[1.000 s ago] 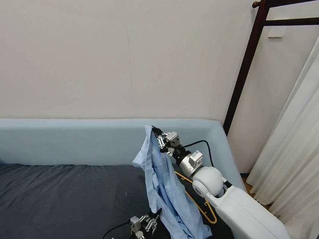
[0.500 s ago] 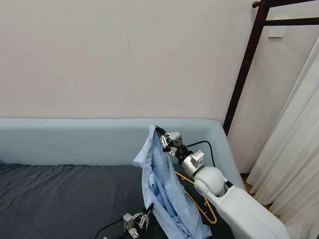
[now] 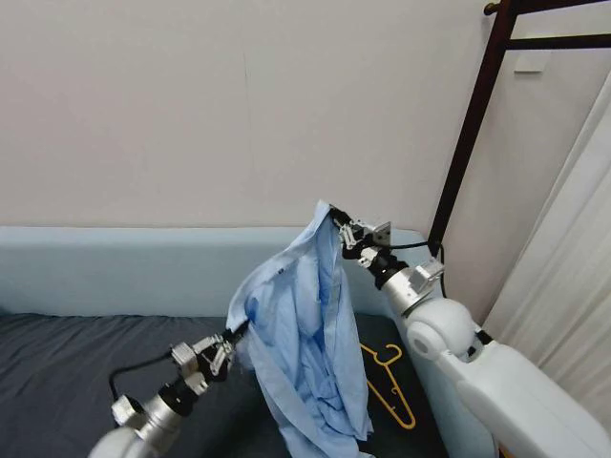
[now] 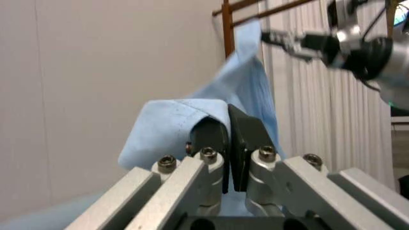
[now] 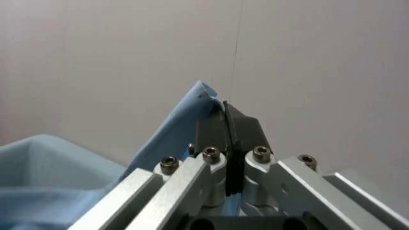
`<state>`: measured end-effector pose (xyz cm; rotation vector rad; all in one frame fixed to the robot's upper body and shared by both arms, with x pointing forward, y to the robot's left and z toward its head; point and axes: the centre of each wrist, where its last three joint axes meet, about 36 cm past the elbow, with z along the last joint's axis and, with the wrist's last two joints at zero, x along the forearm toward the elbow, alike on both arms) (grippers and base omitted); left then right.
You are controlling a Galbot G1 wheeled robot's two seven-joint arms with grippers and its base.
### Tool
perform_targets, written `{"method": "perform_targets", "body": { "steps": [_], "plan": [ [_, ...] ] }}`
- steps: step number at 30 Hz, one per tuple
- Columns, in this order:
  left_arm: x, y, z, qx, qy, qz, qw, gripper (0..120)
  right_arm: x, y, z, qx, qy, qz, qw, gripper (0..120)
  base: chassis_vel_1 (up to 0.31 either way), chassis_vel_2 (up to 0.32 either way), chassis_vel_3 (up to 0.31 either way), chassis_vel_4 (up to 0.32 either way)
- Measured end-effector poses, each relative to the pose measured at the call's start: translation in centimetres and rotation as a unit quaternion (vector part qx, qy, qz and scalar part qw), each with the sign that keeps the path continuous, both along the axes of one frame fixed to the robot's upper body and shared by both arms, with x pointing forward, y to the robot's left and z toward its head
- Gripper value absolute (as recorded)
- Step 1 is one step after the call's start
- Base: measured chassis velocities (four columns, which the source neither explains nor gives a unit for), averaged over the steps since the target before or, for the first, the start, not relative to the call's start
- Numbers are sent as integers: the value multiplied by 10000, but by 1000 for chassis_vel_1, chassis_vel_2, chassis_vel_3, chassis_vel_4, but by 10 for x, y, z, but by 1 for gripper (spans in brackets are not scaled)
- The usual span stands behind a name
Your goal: Pick up the clothes from the sofa and hang them on the clothes hanger.
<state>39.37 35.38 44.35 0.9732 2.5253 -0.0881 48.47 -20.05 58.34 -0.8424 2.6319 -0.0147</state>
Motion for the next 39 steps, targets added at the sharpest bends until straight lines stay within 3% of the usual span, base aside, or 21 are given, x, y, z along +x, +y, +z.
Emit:
{"method": "perform_targets", "body": {
  "steps": [4,5,8,10,11,14,17,21,25,28,32,35,37,39],
  "plan": [
    [4,29,91,271,-655,41,9975,0,-21,-15,27,-128,-147,-24,9998,0,0,0,0,0],
    [4,29,91,271,-655,41,9975,0,-21,-15,27,-128,-147,-24,9998,0,0,0,0,0],
    [2,47,136,348,-1006,86,9943,0,-38,-18,53,-74,-199,0,9998,0,0,0,0,0],
    [2,49,139,351,-1024,94,9941,0,-40,-18,56,-73,-198,1,9998,0,0,0,0,0],
    [2,63,162,392,-1213,164,9917,0,-53,-19,75,-91,-192,-17,9998,0,0,0,0,0],
    [2,78,181,471,-1361,149,9895,0,-74,-21,95,-401,-59,-39,9992,0,0,0,0,0],
    [2,80,180,597,-1340,-57,9892,0,-89,-20,92,-797,282,-25,9964,0,0,0,0,0],
    [3,74,154,873,-1140,-353,9890,0,-101,-18,59,-1441,842,-118,9859,0,0,0,0,0],
    [5,67,118,1104,-865,-307,9896,0,-106,-16,9,-1801,1276,-230,9751,0,0,0,0,0],
    [6,67,108,1172,-774,-239,9898,0,-108,-14,-4,-1857,1378,-226,9726,0,0,0,0,0],
    [7,68,104,1151,-734,-117,9906,0,-108,-13,-8,-1786,1302,-219,9750,0,0,0,0,0],
    [7,65,136,769,-1194,-121,9898,0,-106,-16,33,-993,533,135,9935,0,0,0,0,0],
    [7,66,137,761,-1205,-115,9897,0,-107,-16,39,-870,495,181,9948,0,0,0,0,0],
    [5,66,124,895,-1051,-93,9904,0,-109,-18,35,-793,653,112,9946,0,0,0,0,0]
  ]
}}
